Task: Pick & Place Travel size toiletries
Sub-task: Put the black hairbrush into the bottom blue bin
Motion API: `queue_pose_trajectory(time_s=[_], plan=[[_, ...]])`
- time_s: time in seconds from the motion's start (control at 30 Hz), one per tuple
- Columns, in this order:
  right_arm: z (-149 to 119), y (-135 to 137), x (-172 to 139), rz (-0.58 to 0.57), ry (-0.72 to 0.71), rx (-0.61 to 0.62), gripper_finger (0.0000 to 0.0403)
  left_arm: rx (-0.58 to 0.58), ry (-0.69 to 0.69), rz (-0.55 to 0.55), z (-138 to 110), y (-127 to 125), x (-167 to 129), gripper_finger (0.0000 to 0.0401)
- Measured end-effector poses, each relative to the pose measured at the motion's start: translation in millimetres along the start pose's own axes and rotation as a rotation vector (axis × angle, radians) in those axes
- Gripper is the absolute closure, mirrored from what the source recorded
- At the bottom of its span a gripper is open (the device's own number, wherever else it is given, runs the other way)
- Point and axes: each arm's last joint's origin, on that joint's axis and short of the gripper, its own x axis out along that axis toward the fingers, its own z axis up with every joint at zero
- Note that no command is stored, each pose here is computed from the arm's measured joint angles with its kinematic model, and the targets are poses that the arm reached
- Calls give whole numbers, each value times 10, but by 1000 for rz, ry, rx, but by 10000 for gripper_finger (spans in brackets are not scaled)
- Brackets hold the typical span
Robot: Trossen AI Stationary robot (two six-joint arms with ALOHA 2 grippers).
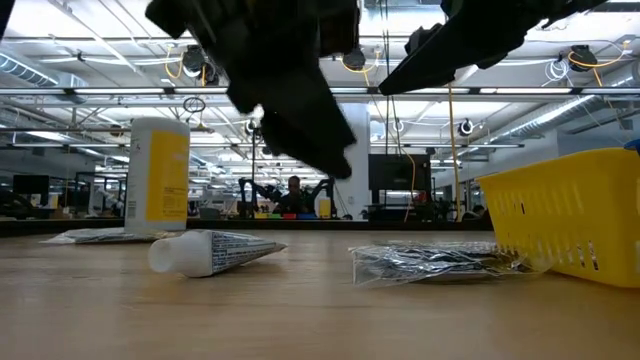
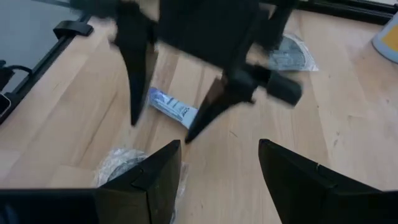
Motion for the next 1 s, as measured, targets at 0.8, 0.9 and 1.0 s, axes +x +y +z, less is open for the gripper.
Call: queue_pose_trajectory(time_s=[0.8,0.9,1.0], plan=[[-14,8,-2,0,13,-7,195,-32,-20,98,-133,192,395,144],[-19,6,-2,-1,19,-5,195,-39,-18,61,-184,207,510,144],[-27,6,-2,-2,27,-4,195,-40,-13,52,-218,220,578,144]])
